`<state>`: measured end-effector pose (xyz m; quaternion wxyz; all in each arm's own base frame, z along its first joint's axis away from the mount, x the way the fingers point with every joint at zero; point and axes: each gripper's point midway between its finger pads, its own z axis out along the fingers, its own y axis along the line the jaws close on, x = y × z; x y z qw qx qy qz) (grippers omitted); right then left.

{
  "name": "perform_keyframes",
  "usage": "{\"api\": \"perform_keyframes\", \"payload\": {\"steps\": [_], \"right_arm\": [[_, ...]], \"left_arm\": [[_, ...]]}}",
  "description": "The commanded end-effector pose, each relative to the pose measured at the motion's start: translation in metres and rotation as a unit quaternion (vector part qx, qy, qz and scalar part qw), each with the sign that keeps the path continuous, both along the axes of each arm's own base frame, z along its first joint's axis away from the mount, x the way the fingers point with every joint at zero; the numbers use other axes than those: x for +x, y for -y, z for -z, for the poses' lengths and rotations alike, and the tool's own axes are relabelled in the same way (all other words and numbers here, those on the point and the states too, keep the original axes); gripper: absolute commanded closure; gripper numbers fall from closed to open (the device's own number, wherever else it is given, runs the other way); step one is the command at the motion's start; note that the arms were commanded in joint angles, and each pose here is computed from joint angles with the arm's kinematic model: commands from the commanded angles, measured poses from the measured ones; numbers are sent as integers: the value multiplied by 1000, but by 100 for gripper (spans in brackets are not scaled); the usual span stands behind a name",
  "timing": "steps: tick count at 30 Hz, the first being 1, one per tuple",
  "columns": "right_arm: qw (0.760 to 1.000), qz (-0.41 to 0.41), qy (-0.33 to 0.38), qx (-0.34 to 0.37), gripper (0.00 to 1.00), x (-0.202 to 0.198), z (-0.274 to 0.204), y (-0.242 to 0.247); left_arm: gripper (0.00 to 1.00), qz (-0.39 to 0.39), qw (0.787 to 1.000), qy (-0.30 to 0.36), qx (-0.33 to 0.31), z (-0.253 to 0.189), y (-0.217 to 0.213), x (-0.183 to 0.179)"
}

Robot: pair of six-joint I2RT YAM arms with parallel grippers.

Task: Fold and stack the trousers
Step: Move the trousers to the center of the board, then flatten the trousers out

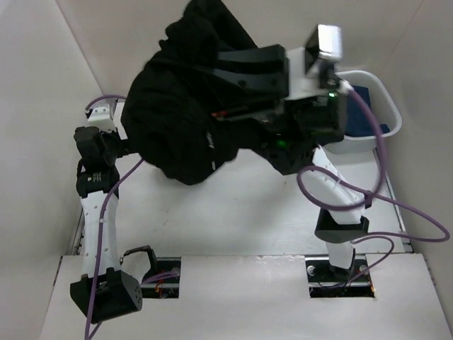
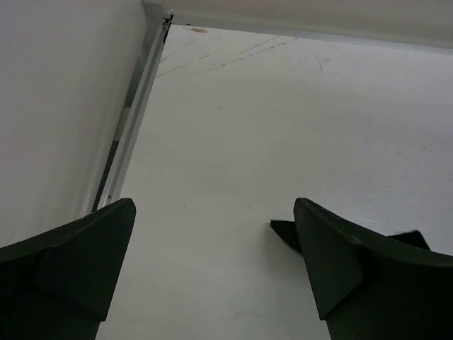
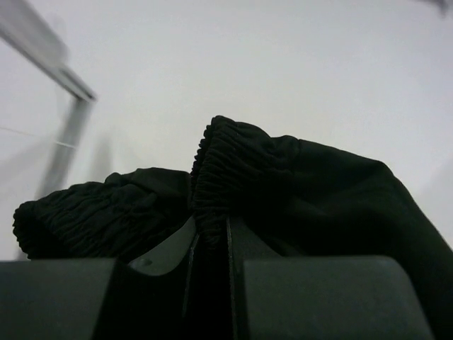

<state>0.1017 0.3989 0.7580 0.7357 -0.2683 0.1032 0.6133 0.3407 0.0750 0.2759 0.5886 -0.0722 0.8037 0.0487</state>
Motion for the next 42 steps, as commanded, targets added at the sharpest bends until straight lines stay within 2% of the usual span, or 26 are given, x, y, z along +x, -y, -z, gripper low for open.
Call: {"api": "perform_keyframes", "payload": {"steps": [1,3,4,6,8,10,11,13,14,16,18,19,20,21,22,25,27,28,31,33,37,38,41,42], "right_arm": [[982,-17,128,141,93,-84,-56,116],[993,21,50,101,93,-37,-47,88],[997,51,-7,66,93,3,-33,69],[990,94,-101,-4,92,73,10,35],[972,124,-190,-67,91,135,67,9],[938,149,-284,-128,91,193,139,-11],[914,167,-334,-157,91,221,182,-19],[893,182,-370,-179,90,240,219,-28],[849,226,-430,-206,86,278,277,-27],[787,287,-495,-231,83,317,335,-11],[715,352,-549,-251,61,352,387,24],[697,363,-562,-258,54,358,399,36],[679,370,-575,-266,42,363,411,47],[661,374,-589,-277,0,368,423,63],[648,366,-600,-294,0,368,432,82],[636,356,-610,-310,0,355,448,111],[615,363,-622,-321,0,334,473,136],[611,364,-624,-324,0,330,478,139],[568,363,-643,-364,0,288,534,161],[541,343,-658,-395,0,257,573,163],[508,304,-677,-437,0,213,623,155],[488,293,-685,-455,0,198,645,154],[485,285,-682,-468,0,188,659,148],[486,282,-682,-469,1,186,662,146]], "left_arm": [[0,1,999,47,4,-27,0,2],[0,0,999,53,5,-30,-1,5],[0,0,998,58,3,-32,-1,7],[0,-5,998,61,5,-34,-4,8],[0,-11,998,64,8,-35,-8,8],[0,-21,998,62,14,-35,-15,7],[0,-27,998,63,17,-35,-19,7],[0,-32,997,61,21,-34,-24,7],[0,-37,997,59,24,-34,-28,9],[0,-34,997,55,28,-35,-29,12],[0,-18,998,48,38,-34,-24,14],[0,-5,998,41,47,-32,-19,16],[0,12,998,32,55,-29,-12,17],[0,46,996,7,70,-18,1,18],[0,74,994,-18,80,-7,14,17],[0,152,979,-97,94,29,51,5],[1,247,944,-192,103,74,97,-25],[2,280,928,-223,107,90,113,-40],[3,368,873,-299,115,135,156,-94],[2,415,842,-331,99,159,176,-122],[3,449,806,-375,93,194,195,-131],[3,458,795,-388,90,203,204,-132],[6,486,774,-398,78,214,231,-137],[13,497,764,-403,82,221,242,-141]]}}
